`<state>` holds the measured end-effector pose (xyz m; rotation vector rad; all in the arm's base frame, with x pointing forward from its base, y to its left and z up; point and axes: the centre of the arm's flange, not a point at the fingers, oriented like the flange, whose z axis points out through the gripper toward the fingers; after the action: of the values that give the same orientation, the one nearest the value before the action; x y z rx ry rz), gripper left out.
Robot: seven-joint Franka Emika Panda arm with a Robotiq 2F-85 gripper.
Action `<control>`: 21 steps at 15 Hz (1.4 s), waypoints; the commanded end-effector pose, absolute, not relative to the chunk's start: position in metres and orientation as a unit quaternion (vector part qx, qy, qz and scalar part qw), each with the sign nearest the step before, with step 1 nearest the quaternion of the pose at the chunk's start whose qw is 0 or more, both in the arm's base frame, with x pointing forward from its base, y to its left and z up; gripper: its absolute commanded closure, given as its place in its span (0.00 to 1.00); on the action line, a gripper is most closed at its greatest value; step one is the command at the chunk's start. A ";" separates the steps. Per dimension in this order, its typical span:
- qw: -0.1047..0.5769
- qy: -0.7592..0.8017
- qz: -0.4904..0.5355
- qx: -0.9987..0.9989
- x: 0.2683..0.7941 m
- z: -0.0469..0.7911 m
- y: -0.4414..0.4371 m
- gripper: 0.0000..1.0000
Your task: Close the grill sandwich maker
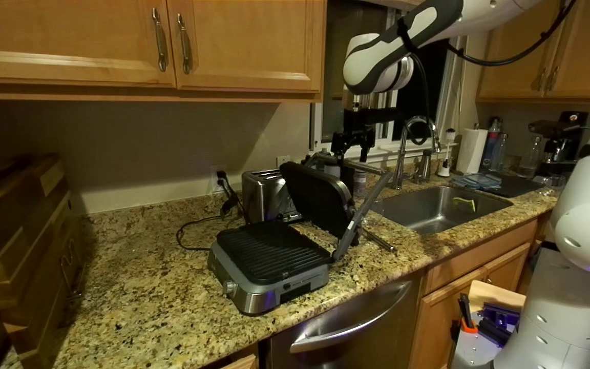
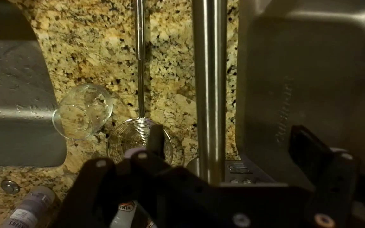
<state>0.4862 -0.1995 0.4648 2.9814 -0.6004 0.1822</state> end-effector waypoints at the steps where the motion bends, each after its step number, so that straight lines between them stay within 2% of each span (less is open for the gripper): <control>1: 0.047 -0.206 0.083 0.974 0.488 0.460 -0.206 0.00; 4: 0.048 -0.206 0.092 0.973 0.489 0.461 -0.207 0.03; 5: 0.047 -0.206 0.093 0.973 0.490 0.461 -0.207 0.11; 8: 0.048 -0.205 0.088 0.974 0.492 0.456 -0.208 0.07; 10: 0.048 -0.205 0.082 0.974 0.494 0.451 -0.208 0.00; 15: 0.046 -0.206 0.071 0.975 0.496 0.442 -0.209 0.00; 16: 0.046 -0.207 0.070 0.975 0.496 0.441 -0.210 0.19; 21: 0.044 -0.208 0.074 0.974 0.494 0.446 -0.208 0.53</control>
<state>0.4975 -0.2061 0.4411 2.9713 -0.6038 0.1887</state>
